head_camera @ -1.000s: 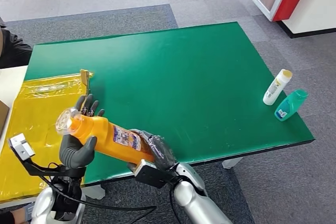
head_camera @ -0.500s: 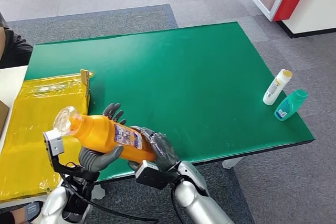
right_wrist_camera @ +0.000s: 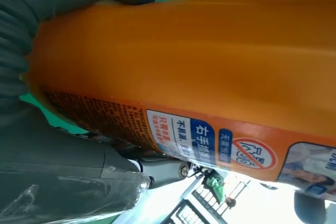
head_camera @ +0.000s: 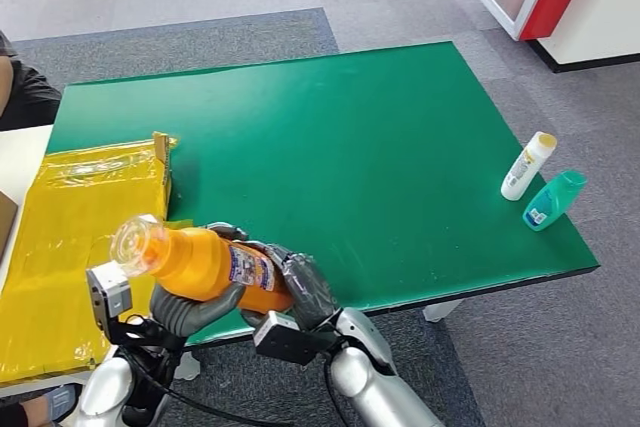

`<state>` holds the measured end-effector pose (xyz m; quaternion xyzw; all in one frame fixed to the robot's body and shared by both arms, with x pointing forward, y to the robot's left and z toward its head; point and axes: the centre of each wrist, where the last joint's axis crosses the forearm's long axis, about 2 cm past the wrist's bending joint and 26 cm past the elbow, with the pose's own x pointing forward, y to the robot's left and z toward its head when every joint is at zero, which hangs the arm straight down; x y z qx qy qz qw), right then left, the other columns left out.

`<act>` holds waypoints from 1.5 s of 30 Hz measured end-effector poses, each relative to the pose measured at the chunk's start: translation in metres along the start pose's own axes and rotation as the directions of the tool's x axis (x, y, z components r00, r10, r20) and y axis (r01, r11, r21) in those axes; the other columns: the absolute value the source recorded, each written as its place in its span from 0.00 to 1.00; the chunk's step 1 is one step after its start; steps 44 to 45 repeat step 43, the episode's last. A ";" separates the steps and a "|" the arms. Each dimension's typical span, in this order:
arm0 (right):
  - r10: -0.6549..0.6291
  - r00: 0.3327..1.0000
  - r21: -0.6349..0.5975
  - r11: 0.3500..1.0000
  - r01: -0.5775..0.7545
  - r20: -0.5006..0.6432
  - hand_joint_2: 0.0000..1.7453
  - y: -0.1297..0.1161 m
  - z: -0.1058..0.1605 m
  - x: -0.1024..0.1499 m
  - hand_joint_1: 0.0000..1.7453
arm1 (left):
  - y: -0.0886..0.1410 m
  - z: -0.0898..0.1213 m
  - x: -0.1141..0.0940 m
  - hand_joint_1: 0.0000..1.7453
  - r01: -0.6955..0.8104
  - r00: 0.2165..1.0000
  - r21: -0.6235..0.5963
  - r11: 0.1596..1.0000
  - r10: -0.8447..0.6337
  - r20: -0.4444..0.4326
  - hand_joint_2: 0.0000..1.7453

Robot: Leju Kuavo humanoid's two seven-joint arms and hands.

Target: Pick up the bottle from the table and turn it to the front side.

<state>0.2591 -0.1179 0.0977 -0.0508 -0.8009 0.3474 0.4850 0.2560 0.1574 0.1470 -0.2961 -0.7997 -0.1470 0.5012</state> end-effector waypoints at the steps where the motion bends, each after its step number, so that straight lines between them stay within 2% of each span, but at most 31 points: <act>1: 0.000 1.000 0.001 1.000 0.000 0.000 1.00 0.000 0.000 0.000 1.00 | 0.000 0.001 0.000 1.00 0.007 1.000 -0.002 1.000 -0.007 0.008 1.00; 4: -0.001 1.000 0.006 1.000 0.001 0.005 1.00 0.001 0.000 0.001 1.00 | -0.002 0.004 0.003 1.00 0.030 0.999 -0.004 1.000 -0.030 0.037 1.00; 5: -0.002 1.000 0.008 1.000 0.002 0.007 1.00 0.001 -0.001 0.002 0.84 | -0.002 0.005 0.003 1.00 0.038 0.998 -0.004 0.999 -0.037 0.044 1.00; 8: -0.005 1.000 0.014 1.000 0.005 0.010 1.00 0.003 -0.001 0.003 0.10 | -0.003 0.006 0.005 1.00 0.050 0.997 -0.005 0.999 -0.050 0.053 1.00; 9: -0.008 1.000 0.015 1.000 0.008 0.010 1.00 0.003 -0.001 0.003 0.02 | -0.003 0.007 0.005 1.00 0.055 0.997 -0.009 0.998 -0.054 0.059 1.00; 12: -0.030 1.000 0.013 0.999 0.030 -0.010 1.00 0.003 0.000 0.002 0.00 | -0.001 0.007 0.009 1.00 0.091 0.992 -0.029 0.995 -0.088 0.094 1.00; 14: -0.063 0.997 -0.002 0.998 0.063 -0.037 1.00 0.002 0.004 -0.001 0.00 | 0.005 0.007 0.015 1.00 0.176 0.980 -0.037 0.984 -0.172 0.101 1.00; 18: -0.140 0.985 -0.063 0.989 0.134 -0.099 1.00 -0.005 0.021 -0.013 0.00 | 0.029 0.014 0.027 1.00 0.464 0.886 -0.033 0.885 -0.464 0.026 1.00; 22: -0.154 0.980 -0.090 0.986 0.144 -0.124 1.00 -0.013 0.033 -0.020 0.00 | 0.044 0.020 0.036 1.00 0.578 0.815 -0.038 0.815 -0.579 -0.015 1.00; 24: -0.163 0.977 -0.111 0.983 0.148 -0.137 1.00 -0.016 0.038 -0.023 0.00 | 0.051 0.024 0.039 1.00 0.655 0.750 -0.054 0.753 -0.657 -0.075 1.00; 26: -0.182 0.971 -0.149 0.976 0.159 -0.156 1.00 -0.022 0.046 -0.027 0.00 | 0.064 0.032 0.044 1.00 0.746 0.643 -0.089 0.660 -0.748 -0.163 1.00; 28: -0.208 0.962 -0.195 0.965 0.173 -0.178 1.00 -0.030 0.057 -0.033 0.00 | 0.081 0.042 0.050 1.00 0.829 0.496 -0.137 0.542 -0.827 -0.265 1.00; 31: -0.233 0.952 -0.242 0.953 0.182 -0.200 1.00 -0.041 0.071 -0.041 0.00 | 0.105 0.055 0.059 1.00 0.896 0.302 -0.209 0.392 -0.882 -0.360 1.00; 33: -0.238 0.949 -0.256 0.949 0.182 -0.206 1.00 -0.046 0.077 -0.043 0.00 | 0.115 0.059 0.064 1.00 0.913 0.171 -0.281 0.297 -0.902 -0.397 1.00; 35: -0.245 0.946 -0.270 0.945 0.185 -0.210 1.00 -0.051 0.081 -0.046 0.00 | 0.123 0.061 0.066 1.00 0.910 0.004 -0.374 0.178 -0.907 -0.422 1.00; 37: -0.256 0.943 -0.282 0.940 0.191 -0.211 1.00 -0.055 0.083 -0.047 0.00 | 0.131 0.061 0.065 1.00 0.886 -0.182 -0.463 0.036 -0.891 -0.417 1.00; 39: -0.265 0.941 -0.287 0.937 0.200 -0.210 1.00 -0.057 0.082 -0.047 0.00 | 0.139 0.059 0.060 1.00 0.847 -0.327 -0.524 -0.085 -0.861 -0.388 1.00; 42: -0.274 0.938 -0.292 0.934 0.207 -0.210 1.00 -0.056 0.081 -0.047 0.00 | 0.143 0.055 0.052 1.00 0.811 -0.418 -0.560 -0.171 -0.838 -0.350 1.00; 45: -0.275 0.938 -0.294 0.933 0.208 -0.211 1.00 -0.056 0.081 -0.047 0.00 | 0.142 0.055 0.050 1.00 0.807 -0.427 -0.563 -0.181 -0.836 -0.345 1.00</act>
